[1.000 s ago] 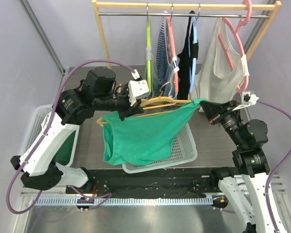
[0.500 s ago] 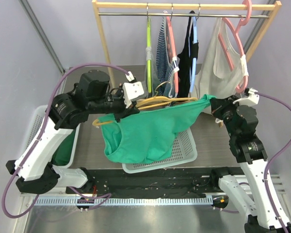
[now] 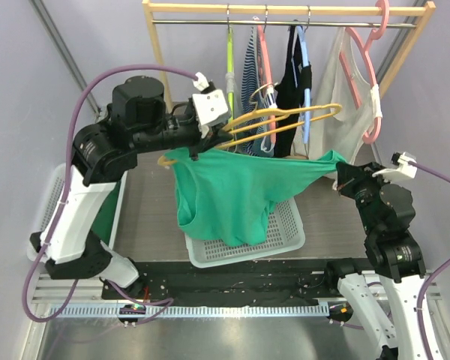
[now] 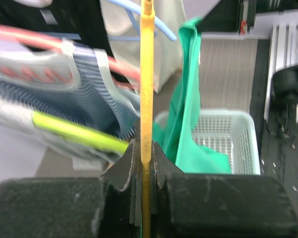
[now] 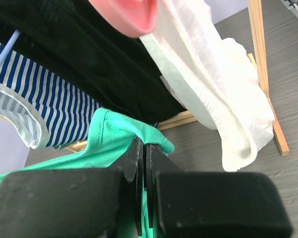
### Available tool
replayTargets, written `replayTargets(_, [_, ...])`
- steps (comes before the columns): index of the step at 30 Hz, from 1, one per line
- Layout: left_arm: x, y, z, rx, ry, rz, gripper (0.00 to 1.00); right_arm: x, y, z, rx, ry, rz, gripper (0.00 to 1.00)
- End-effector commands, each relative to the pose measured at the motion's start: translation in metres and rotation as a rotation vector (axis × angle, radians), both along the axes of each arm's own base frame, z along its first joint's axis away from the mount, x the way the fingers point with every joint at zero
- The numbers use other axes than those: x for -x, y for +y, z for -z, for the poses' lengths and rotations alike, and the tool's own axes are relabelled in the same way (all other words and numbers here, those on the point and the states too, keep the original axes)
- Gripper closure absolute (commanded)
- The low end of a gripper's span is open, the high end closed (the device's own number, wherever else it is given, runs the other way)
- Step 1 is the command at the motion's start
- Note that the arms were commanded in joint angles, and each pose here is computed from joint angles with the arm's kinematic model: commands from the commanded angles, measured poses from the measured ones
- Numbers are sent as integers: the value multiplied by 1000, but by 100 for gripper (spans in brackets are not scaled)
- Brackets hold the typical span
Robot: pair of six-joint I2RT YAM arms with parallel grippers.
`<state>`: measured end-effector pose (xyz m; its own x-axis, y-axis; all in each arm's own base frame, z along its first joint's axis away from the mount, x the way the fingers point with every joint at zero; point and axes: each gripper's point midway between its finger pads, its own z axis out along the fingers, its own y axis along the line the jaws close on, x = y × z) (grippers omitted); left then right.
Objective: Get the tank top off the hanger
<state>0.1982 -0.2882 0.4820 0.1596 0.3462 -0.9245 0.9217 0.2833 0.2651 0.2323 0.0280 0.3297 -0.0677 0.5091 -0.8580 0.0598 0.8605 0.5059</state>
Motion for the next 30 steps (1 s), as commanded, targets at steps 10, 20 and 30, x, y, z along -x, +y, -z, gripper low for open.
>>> replayTargets(10, [28,-21,5,-38,34,123,100,15,-2,-74,49,-160,-18,99])
replayTargets(20, [33,-18,14,-33,73,117,100,17,72,20,53,-69,-453,91])
replayTargets(30, [23,-31,19,-31,93,108,100,32,80,-28,280,-116,-578,19])
